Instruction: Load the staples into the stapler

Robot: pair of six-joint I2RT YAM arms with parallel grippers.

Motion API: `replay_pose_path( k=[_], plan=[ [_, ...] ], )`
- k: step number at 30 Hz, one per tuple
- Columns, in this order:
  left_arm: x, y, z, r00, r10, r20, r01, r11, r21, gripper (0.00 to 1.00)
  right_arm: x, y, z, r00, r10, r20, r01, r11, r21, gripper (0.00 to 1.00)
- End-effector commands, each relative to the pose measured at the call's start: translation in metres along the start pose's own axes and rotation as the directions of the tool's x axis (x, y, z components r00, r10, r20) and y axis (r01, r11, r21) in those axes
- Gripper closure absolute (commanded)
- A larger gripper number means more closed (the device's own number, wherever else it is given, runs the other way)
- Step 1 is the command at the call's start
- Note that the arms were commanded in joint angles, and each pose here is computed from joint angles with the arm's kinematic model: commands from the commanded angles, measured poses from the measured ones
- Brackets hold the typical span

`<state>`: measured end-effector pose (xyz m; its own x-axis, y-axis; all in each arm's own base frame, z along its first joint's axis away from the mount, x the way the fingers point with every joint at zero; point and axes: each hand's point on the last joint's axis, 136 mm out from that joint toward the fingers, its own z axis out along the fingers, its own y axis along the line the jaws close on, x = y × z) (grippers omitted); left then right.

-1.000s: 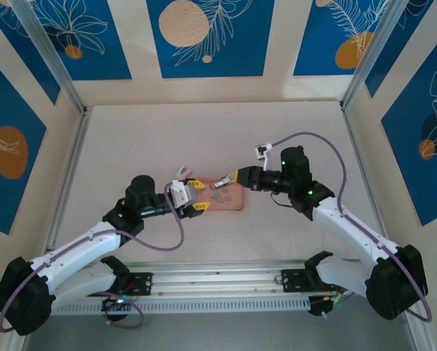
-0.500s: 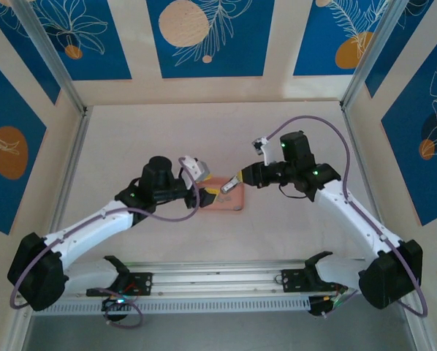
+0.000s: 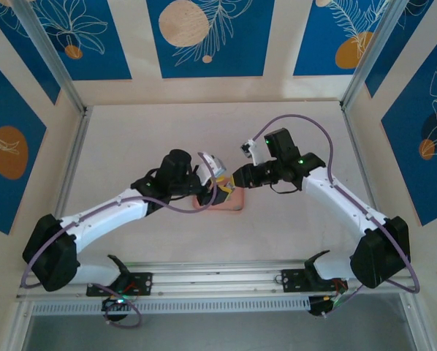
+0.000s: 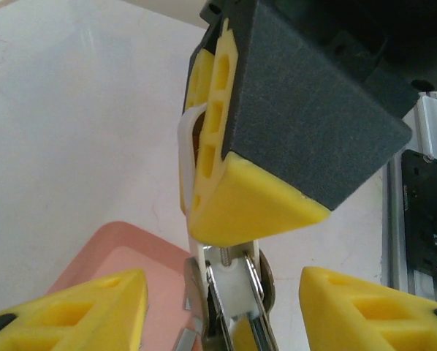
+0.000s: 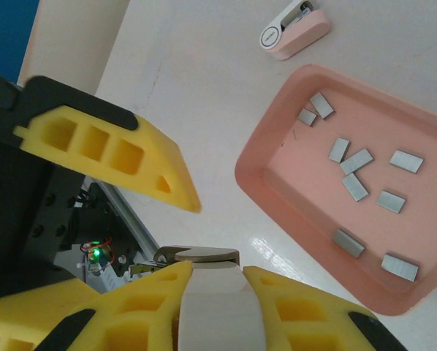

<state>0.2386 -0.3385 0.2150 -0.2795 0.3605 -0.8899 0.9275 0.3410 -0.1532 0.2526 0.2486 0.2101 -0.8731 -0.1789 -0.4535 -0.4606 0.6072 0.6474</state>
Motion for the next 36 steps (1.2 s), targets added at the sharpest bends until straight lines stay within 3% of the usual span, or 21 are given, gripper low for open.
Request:
replay_pose_path(
  k=[1, 12, 19, 25, 31, 36],
  plan=[
    [-0.005, -0.002, 0.005, 1.000, -0.017, -0.023, 0.017, 1.000, 0.004, 0.47, -0.004, 0.014, -0.003, 1.000, 0.013, -0.007, -0.014, 0.999, -0.052, 0.89],
    [0.001, 0.001, 0.016, 0.998, -0.038, -0.044, 0.037, 0.999, -0.011, 0.59, -0.008, 0.022, -0.004, 1.000, 0.018, 0.003, -0.017, 0.994, -0.105, 0.89],
    [-0.003, 0.003, 0.020, 0.998, -0.053, -0.031, 0.052, 0.998, -0.021, 0.82, -0.010, 0.018, -0.007, 1.000, 0.026, 0.017, -0.024, 0.995, -0.101, 0.89],
    [-0.009, 0.014, 0.028, 0.991, -0.136, 0.016, 0.137, 0.985, -0.103, 0.91, -0.018, -0.007, -0.030, 0.983, 0.135, 0.121, -0.126, 0.989, -0.072, 0.48],
    [-0.014, 0.025, 0.059, 0.964, -0.256, 0.071, 0.266, 0.937, -0.226, 0.93, -0.014, -0.046, -0.074, 0.916, 0.281, 0.288, -0.286, 0.958, -0.027, 0.40],
    [-0.009, 0.020, 0.105, 0.941, -0.335, 0.051, 0.335, 0.895, -0.295, 0.92, -0.002, -0.083, -0.106, 0.792, 0.425, 0.439, -0.474, 0.881, 0.003, 0.38]
  ],
)
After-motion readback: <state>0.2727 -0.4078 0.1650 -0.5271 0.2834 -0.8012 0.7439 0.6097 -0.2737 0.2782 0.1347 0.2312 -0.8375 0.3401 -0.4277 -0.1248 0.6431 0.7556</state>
